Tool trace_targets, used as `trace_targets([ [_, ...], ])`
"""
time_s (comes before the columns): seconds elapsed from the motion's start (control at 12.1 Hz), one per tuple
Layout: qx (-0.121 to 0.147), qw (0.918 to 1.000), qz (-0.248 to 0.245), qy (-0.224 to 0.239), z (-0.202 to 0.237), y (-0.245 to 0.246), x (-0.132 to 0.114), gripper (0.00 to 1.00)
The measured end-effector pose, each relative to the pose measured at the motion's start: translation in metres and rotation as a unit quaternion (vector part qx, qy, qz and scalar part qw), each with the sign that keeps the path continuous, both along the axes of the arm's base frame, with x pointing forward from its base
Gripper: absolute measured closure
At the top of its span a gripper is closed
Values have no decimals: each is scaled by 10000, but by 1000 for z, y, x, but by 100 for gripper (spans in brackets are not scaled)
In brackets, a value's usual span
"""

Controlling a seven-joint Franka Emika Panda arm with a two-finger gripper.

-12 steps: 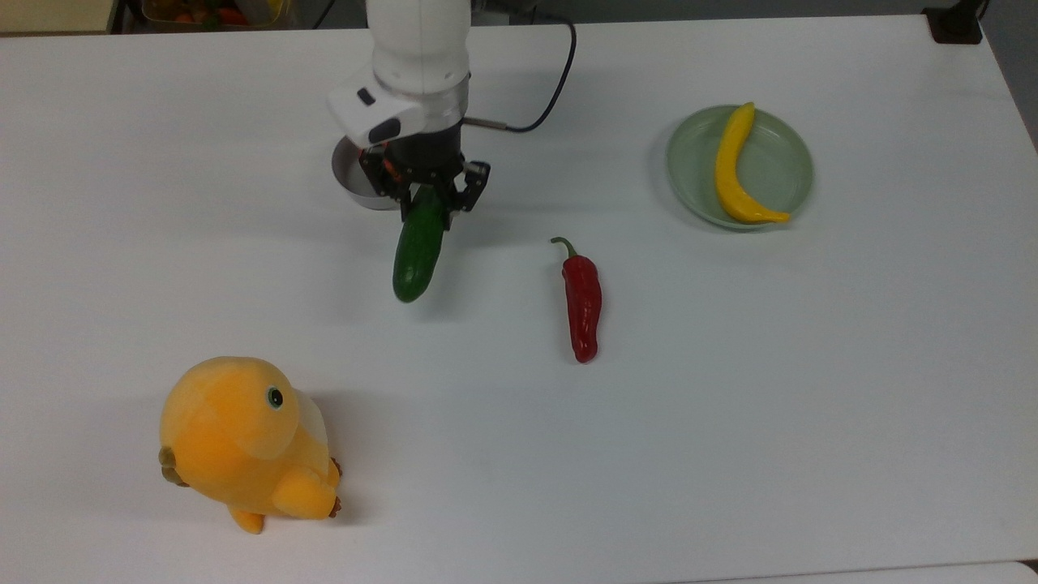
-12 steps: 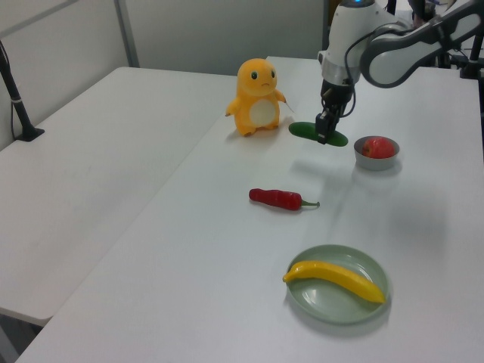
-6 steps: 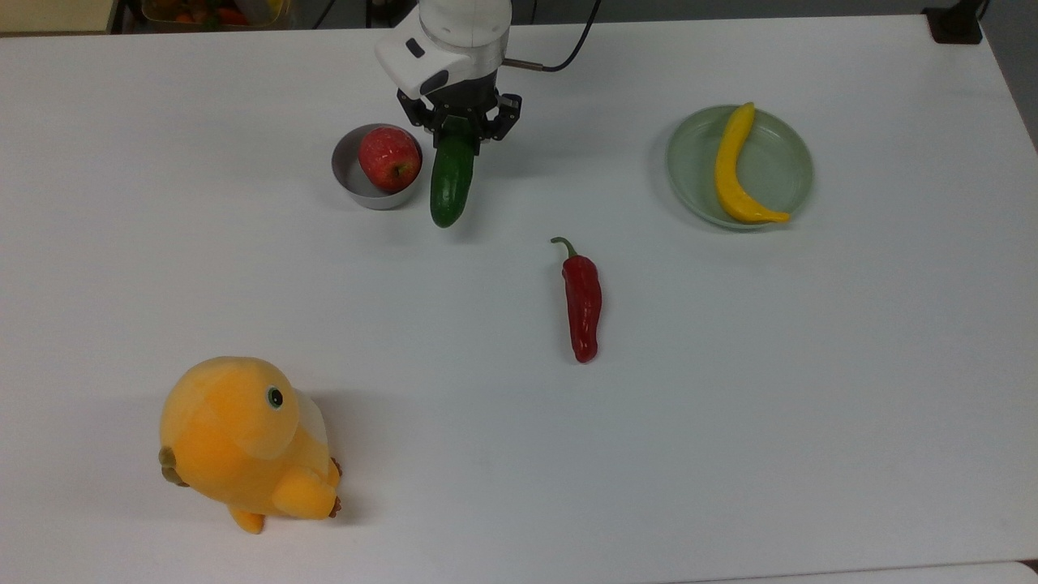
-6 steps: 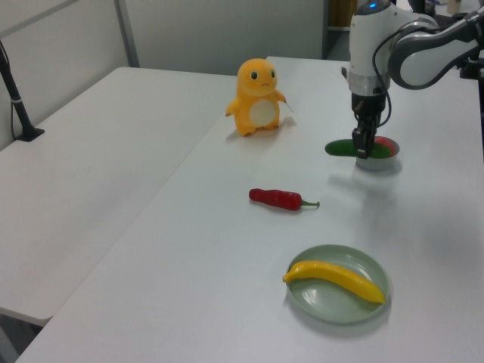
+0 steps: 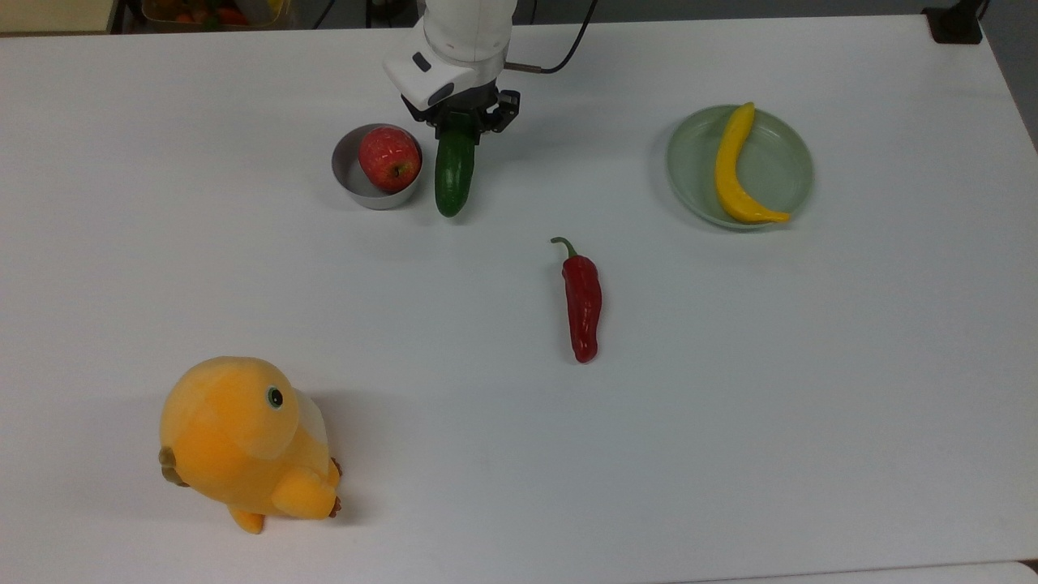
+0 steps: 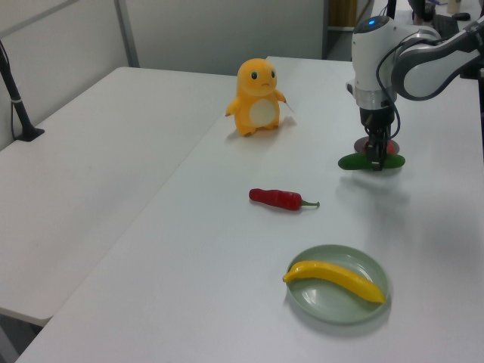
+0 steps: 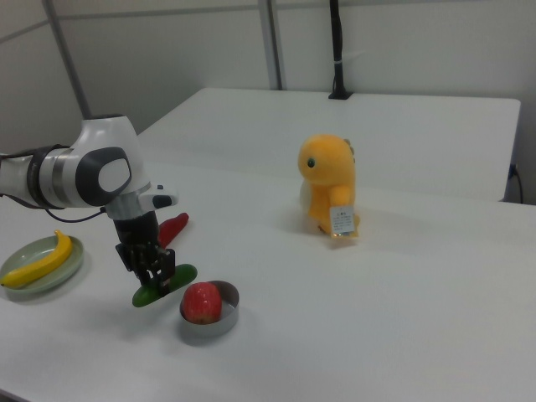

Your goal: Put the cucumber on the left side of the bowl

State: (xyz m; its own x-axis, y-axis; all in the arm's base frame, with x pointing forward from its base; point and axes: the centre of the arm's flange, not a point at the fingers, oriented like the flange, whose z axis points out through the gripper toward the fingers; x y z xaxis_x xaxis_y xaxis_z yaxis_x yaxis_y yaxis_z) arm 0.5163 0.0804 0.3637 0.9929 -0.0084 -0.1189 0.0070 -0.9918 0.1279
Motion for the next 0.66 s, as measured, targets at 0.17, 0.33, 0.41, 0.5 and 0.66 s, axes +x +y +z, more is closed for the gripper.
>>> trace_targets([
  [0.17,7,10000,68,39,-3,0,0,50],
  [0.33,7,10000,73,54,-4,0,0,43],
  [0.41,7,10000,73,54,-4,0,0,31],
  [0.5,8,10000,73,53,-4,0,0,16],
  [0.66,8,10000,73,48,-4,0,0,0],
])
